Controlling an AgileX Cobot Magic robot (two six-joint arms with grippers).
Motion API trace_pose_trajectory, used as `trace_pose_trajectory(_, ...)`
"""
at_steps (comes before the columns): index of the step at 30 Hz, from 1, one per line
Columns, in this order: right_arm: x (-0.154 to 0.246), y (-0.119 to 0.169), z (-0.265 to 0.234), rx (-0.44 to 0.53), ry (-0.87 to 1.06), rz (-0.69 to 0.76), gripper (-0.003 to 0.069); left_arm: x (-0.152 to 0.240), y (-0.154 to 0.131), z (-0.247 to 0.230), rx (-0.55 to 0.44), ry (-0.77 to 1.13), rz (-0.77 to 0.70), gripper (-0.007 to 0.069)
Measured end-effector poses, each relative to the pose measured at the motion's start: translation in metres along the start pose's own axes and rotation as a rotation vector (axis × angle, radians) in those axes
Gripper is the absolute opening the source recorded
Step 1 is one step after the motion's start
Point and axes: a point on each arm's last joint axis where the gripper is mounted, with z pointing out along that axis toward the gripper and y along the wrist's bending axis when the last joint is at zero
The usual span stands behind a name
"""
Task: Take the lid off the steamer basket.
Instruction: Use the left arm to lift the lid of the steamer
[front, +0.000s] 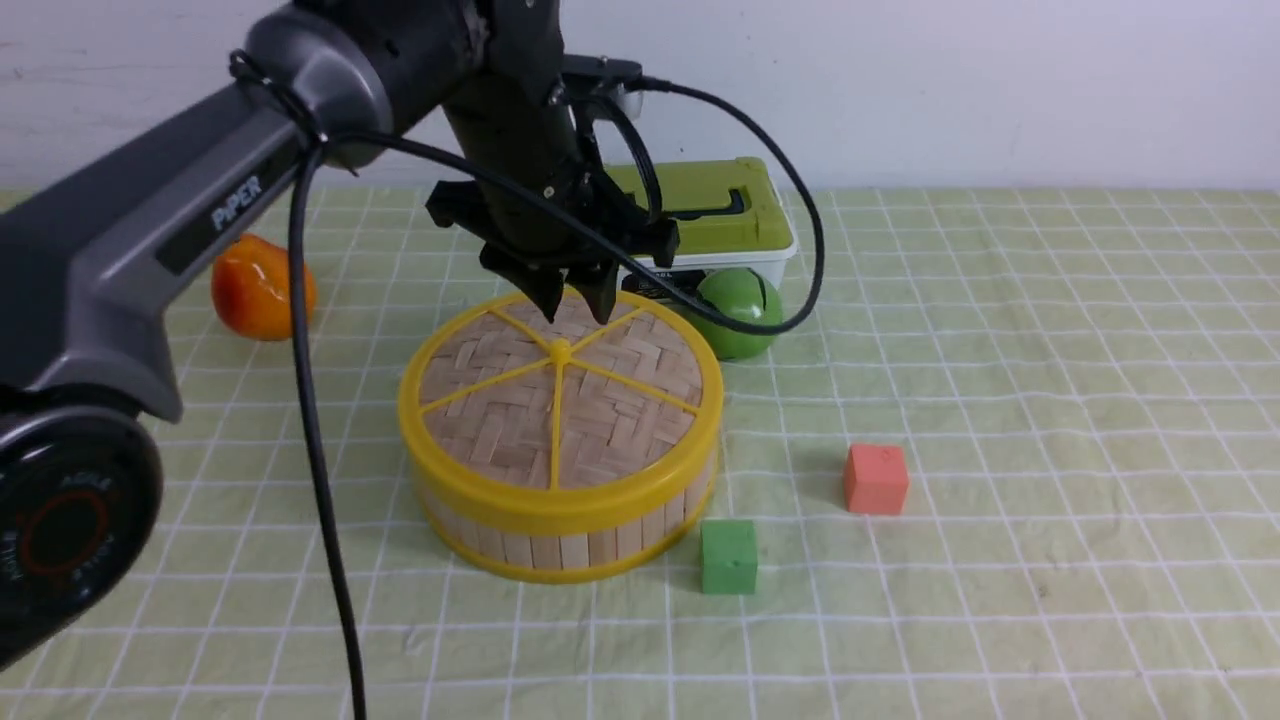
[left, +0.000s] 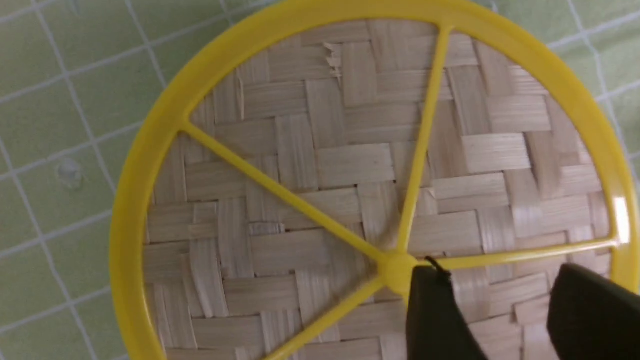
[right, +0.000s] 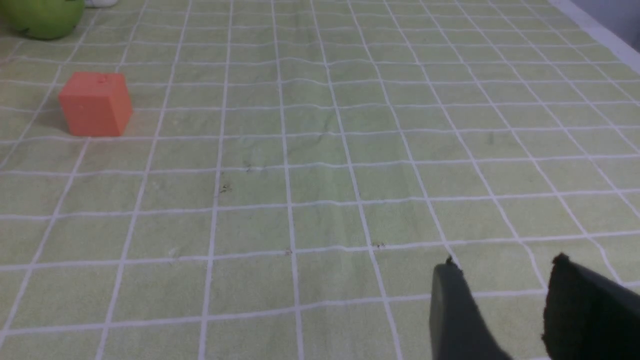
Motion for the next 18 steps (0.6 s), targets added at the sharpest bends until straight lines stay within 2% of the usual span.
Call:
trace_pose_trajectory(4, 0.000, 0.000, 0.000, 0.000, 0.000, 0.000, 0.0241, 0.002, 0.002, 0.021, -0.026, 0.041, 0.007, 0.0355)
trace_pose_trajectory(8, 0.000, 0.000, 0.000, 0.000, 0.000, 0.000, 0.0241, 0.004, 0.003, 0.036, -0.036, 0.069, 0.008, 0.0326)
trace_pose_trajectory(11, 0.000, 0.000, 0.000, 0.000, 0.000, 0.000, 0.0241, 0.003, 0.004, 0.037, -0.049, 0.068, 0.013, 0.0281)
trace_pose_trajectory(18, 0.000, 0.000, 0.000, 0.000, 0.000, 0.000, 0.0241, 0.003, 0.007, 0.037, -0.081, 0.063, 0.013, 0.0107)
